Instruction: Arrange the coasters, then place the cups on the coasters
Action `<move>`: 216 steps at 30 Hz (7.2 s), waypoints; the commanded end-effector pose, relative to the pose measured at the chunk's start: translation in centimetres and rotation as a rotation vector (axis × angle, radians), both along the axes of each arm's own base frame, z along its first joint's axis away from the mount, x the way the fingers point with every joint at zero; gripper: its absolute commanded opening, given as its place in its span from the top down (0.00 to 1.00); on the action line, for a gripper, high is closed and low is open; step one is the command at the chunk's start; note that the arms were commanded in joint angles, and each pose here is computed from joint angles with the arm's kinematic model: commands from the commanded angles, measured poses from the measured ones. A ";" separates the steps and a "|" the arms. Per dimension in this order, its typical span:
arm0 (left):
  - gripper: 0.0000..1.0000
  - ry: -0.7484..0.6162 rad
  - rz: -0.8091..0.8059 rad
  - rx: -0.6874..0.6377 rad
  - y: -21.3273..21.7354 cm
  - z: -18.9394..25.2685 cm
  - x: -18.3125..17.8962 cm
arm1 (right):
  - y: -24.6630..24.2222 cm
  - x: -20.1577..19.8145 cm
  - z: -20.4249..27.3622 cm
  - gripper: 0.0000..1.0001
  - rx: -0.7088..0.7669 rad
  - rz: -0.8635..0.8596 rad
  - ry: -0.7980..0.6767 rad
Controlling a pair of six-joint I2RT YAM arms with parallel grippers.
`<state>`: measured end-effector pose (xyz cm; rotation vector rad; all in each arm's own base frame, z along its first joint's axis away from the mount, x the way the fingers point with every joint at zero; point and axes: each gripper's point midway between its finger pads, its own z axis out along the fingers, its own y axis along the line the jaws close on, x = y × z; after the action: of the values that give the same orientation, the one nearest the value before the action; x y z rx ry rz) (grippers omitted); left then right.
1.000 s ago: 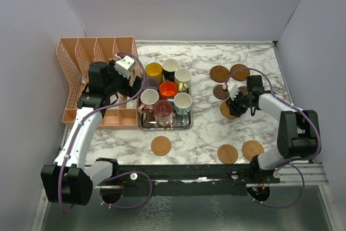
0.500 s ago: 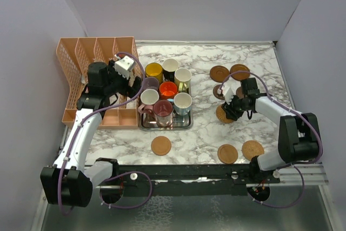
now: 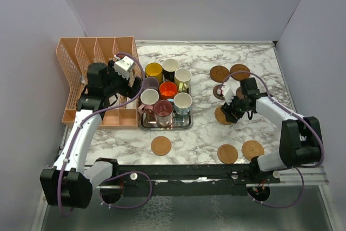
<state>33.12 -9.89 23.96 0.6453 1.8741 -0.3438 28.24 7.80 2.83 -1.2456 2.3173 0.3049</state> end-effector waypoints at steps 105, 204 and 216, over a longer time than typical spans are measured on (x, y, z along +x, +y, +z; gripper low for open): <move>0.01 0.010 0.035 0.051 0.8 -2.2 2.7 | -10.7 -5.5 -2.6 0.73 -0.433 0.623 -0.017; 0.01 0.032 -0.004 0.043 0.2 -3.9 2.4 | -12.6 6.4 -1.7 0.56 -0.279 0.202 -0.102; 0.01 0.030 -0.013 0.039 0.1 -3.8 2.0 | -11.6 6.0 2.0 0.56 -0.167 0.154 -0.084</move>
<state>35.43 -9.33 18.96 0.6554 1.9648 -0.3094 34.65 -4.44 3.29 -1.5595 2.1984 0.0286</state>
